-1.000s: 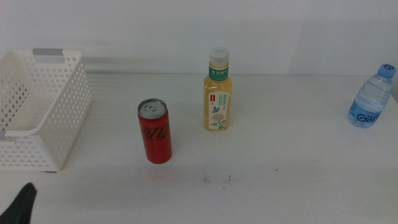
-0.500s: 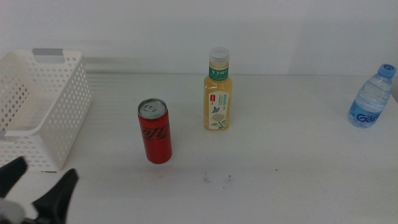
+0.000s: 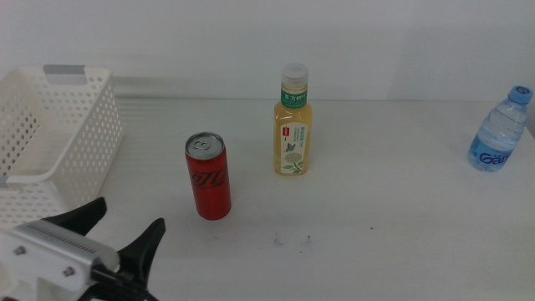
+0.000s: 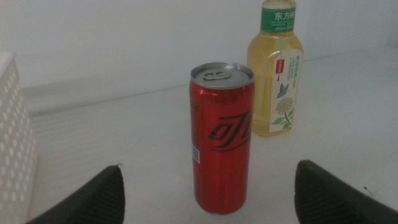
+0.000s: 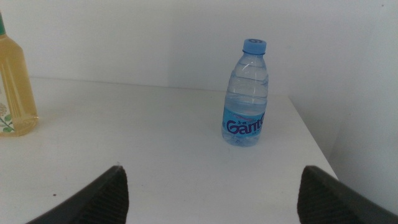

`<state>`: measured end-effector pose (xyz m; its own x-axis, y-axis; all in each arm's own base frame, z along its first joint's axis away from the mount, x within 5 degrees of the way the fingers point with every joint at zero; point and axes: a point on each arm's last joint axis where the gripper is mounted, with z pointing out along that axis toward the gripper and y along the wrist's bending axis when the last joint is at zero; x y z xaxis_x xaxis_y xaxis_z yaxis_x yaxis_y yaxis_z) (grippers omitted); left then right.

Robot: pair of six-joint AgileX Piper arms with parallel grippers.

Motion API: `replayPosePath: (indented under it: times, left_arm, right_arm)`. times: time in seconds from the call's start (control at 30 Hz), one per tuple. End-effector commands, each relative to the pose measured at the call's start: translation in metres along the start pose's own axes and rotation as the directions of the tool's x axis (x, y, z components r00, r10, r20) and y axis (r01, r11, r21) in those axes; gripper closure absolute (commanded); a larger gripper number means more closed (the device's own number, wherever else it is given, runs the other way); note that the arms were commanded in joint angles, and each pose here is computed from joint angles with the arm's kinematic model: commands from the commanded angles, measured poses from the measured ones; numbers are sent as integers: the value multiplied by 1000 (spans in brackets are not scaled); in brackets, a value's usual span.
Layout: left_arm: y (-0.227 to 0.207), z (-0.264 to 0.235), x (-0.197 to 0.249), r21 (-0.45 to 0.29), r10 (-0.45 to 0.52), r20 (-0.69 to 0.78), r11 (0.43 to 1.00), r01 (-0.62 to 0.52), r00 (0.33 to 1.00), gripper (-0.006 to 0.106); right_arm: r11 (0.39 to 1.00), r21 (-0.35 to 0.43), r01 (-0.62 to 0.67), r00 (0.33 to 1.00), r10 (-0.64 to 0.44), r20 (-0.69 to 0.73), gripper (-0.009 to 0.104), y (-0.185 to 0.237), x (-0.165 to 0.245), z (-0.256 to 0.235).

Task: Use arms to grab the bottles and put them into the dustbin to the left of the table.

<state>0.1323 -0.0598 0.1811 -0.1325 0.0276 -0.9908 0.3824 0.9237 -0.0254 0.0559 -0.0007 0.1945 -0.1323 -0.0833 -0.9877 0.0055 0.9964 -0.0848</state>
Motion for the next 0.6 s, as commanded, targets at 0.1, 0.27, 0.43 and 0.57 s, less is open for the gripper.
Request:
replayPosePath:
  times: [0.1, 0.27, 0.43, 0.57]
  left_arm:
    - [-4, 11, 4, 32, 3, 40, 999, -4, 999, 7]
    - [-6, 19, 15, 54, -5, 3, 999, 5, 1000, 7]
    - [-9, 27, 28, 75, 7, -35, 997, -4, 999, 7]
    - [-10, 30, 44, 82, -26, -136, 996, 37, 990, 7]
  right_arm:
    - [1000, 9, 12, 1000, -12, 9, 2, 0, 0, 0]
    - [1000, 9, 12, 1000, -12, 9, 2, 0, 0, 0]
    - [1000, 9, 12, 1000, -12, 9, 2, 0, 0, 0]
    - [1000, 9, 12, 1000, -12, 9, 2, 0, 0, 0]
